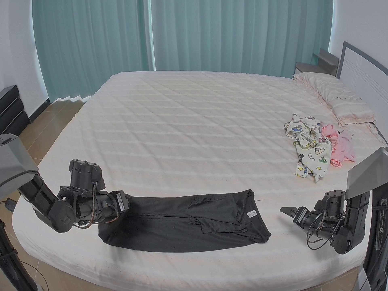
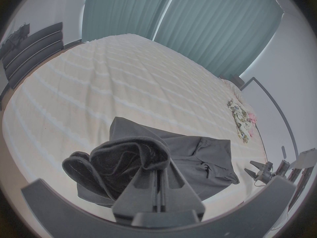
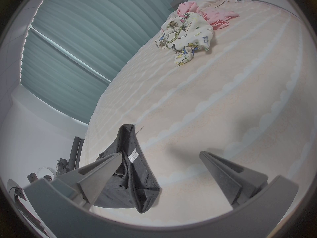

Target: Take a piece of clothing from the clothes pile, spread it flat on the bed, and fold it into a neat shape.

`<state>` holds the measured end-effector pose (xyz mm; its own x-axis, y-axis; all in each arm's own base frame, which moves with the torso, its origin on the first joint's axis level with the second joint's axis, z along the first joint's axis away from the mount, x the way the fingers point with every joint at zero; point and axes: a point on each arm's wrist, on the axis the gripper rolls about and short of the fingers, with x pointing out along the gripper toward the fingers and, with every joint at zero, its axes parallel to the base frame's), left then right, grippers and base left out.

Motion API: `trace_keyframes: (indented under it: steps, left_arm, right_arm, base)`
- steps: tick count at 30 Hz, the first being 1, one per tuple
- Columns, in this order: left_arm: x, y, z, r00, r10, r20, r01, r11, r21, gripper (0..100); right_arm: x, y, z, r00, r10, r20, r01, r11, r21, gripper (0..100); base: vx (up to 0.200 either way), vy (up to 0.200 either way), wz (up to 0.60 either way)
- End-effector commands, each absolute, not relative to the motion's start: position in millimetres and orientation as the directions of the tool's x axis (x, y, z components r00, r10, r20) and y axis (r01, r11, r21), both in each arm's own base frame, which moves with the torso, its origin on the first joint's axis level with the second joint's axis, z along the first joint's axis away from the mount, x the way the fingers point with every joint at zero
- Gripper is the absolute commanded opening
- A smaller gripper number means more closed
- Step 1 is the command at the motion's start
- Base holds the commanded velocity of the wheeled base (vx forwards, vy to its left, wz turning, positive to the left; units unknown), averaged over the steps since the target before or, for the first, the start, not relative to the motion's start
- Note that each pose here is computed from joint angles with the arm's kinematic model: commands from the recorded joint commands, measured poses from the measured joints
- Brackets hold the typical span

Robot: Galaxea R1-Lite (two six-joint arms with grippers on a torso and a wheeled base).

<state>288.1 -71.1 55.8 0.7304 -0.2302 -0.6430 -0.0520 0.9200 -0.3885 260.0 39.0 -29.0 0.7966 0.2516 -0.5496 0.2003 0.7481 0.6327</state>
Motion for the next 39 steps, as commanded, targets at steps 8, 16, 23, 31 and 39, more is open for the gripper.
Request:
trace_keyframes:
  steps: [8,16,23,31,39]
  left_arm:
    - [287,-90,57,0.721,-0.274,-0.636,-0.007,0.916,-0.402,0]
    - [289,-103,57,0.717,-0.298,-0.63,0.018,0.911,-0.411,0]
    - [299,-123,47,0.718,-0.28,-0.637,0.023,0.924,-0.381,0]
    - [312,-149,43,0.719,-0.294,-0.63,0.029,0.918,-0.395,0]
    - [329,-160,34,0.717,-0.278,-0.639,0.018,0.924,-0.381,0]
  right_arm:
    - [261,40,-27,0.806,0.254,-0.535,0.189,0.746,0.639,100]
    - [261,39,-27,0.804,0.255,-0.537,0.19,0.746,0.638,100]
    - [261,39,-27,0.806,0.254,-0.535,0.188,0.747,0.638,100]
    - [261,39,-26,0.806,0.256,-0.533,0.186,0.746,0.639,100]
    - [261,39,-27,0.806,0.254,-0.535,0.188,0.747,0.638,100]
  base:
    - [0.0,-0.2,0.0]
    - [0.0,-0.2,0.0]
    - [0.0,-0.2,0.0]
    - [0.0,-0.2,0.0]
    - [0.0,-0.1,0.0]
